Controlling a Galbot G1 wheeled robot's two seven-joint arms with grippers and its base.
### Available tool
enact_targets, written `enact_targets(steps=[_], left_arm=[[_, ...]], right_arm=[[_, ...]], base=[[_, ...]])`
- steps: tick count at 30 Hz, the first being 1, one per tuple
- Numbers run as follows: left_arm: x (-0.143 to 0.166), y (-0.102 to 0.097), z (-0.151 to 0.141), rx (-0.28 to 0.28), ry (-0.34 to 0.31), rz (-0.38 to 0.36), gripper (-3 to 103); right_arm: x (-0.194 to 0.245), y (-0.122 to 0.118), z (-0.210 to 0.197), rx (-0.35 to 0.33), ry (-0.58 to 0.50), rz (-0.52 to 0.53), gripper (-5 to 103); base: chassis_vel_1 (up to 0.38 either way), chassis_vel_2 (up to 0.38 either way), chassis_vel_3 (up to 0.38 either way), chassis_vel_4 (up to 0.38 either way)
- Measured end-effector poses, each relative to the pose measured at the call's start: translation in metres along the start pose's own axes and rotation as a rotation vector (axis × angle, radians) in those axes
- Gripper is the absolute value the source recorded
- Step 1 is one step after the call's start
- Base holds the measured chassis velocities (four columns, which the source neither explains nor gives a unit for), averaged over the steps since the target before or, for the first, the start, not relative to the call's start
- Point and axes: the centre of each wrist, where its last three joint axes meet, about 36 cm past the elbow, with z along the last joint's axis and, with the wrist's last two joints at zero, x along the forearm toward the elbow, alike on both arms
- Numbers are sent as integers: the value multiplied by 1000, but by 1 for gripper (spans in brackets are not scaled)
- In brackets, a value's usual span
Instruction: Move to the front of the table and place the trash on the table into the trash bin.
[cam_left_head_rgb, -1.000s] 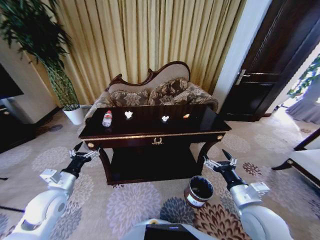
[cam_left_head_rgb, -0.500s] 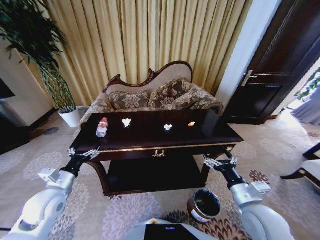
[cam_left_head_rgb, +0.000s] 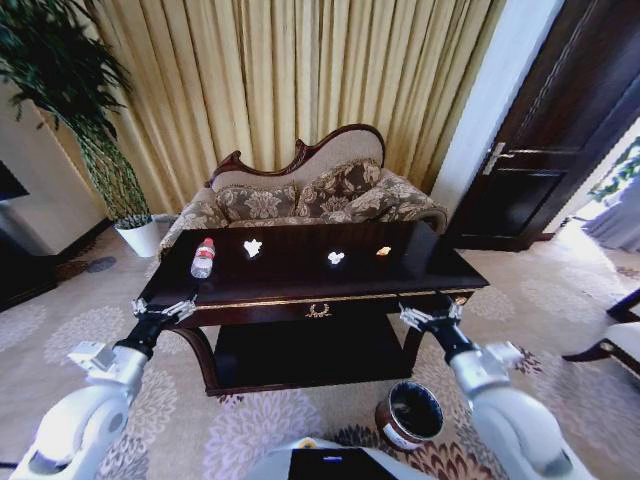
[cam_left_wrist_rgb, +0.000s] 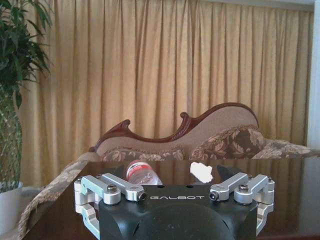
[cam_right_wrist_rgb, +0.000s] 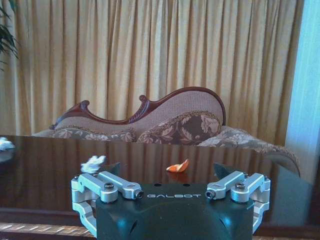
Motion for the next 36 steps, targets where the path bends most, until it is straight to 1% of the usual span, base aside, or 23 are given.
enact_targets(steps=[1, 3, 4, 6, 7, 10, 12, 13, 15, 16, 17, 18, 19, 20, 22, 23, 25, 26, 27, 28, 30, 36], left_arm=[[2, -1, 0, 2, -1, -6, 100], [11, -3, 0, 12, 1, -26, 100], [11, -3, 0, 12, 1, -26, 100], [16, -4, 1, 17, 6, -39, 100], [16, -4, 1, 17, 6, -39, 100], [23, -7, 3, 23, 16, -58, 100], [23, -7, 3, 23, 17, -60, 100], [26, -6, 2, 20, 19, -70, 100], [27, -4, 1, 16, 21, -77, 100], [27, -4, 1, 16, 21, -77, 100], [28, -3, 0, 15, 21, -81, 100], [30, -2, -1, 12, 24, -87, 100], [30, -2, -1, 12, 24, -87, 100], [31, -2, -1, 10, 26, -89, 100], [34, -2, -1, 9, 33, -97, 100], [34, -2, -1, 9, 33, -97, 100], [37, -3, -1, 10, 37, -102, 100], [37, -3, -1, 10, 37, -102, 100], [39, -4, -1, 11, 38, -105, 100], [39, -4, -1, 11, 38, -105, 100], [42, -5, -2, 12, 40, -109, 100], [46, -5, -4, 7, 38, -116, 100]], right_arm=[[-9, -7, 1, 12, 4, 1, 100], [-37, -32, 1, 46, 19, 12, 100], [-37, -32, 1, 46, 19, 12, 100], [-58, -51, -1, 52, 35, 17, 100], [-58, -51, -1, 52, 35, 17, 100], [-97, -66, -12, 27, 46, 10, 100], [-103, -66, -14, 20, 46, 7, 100], [-119, -67, -18, 0, 46, 2, 100], [-136, -62, -19, -25, 52, -11, 100], [-136, -62, -19, -25, 52, -11, 100], [-144, -56, -18, -41, 59, -22, 100], [-156, -45, -16, -68, 75, -42, 100], [-156, -45, -16, -68, 75, -42, 100], [-160, -40, -15, -77, 82, -51, 100], [-173, -24, -12, -91, 99, -82, 100], [-173, -24, -12, -91, 99, -82, 100], [-184, -12, -11, -94, 103, -97, 100], [-184, -12, -11, -94, 103, -97, 100], [-194, -5, -12, -93, 100, -98, 100], [-194, -5, -12, -93, 100, -98, 100], [-212, 3, -16, -83, 90, -91, 100], [-233, 5, -21, -60, 88, -68, 100]], base=[[0, 0, 0, 0], [0, 0, 0, 0], [0, 0, 0, 0], [0, 0, 0, 0], [0, 0, 0, 0], [0, 0, 0, 0], [0, 0, 0, 0], [0, 0, 0, 0], [0, 0, 0, 0], [0, 0, 0, 0], [0, 0, 0, 0], [0, 0, 0, 0], [0, 0, 0, 0], [0, 0, 0, 0], [0, 0, 0, 0], [0, 0, 0, 0], [0, 0, 0, 0], [0, 0, 0, 0], [0, 0, 0, 0], [0, 0, 0, 0], [0, 0, 0, 0], [0, 0, 0, 0]])
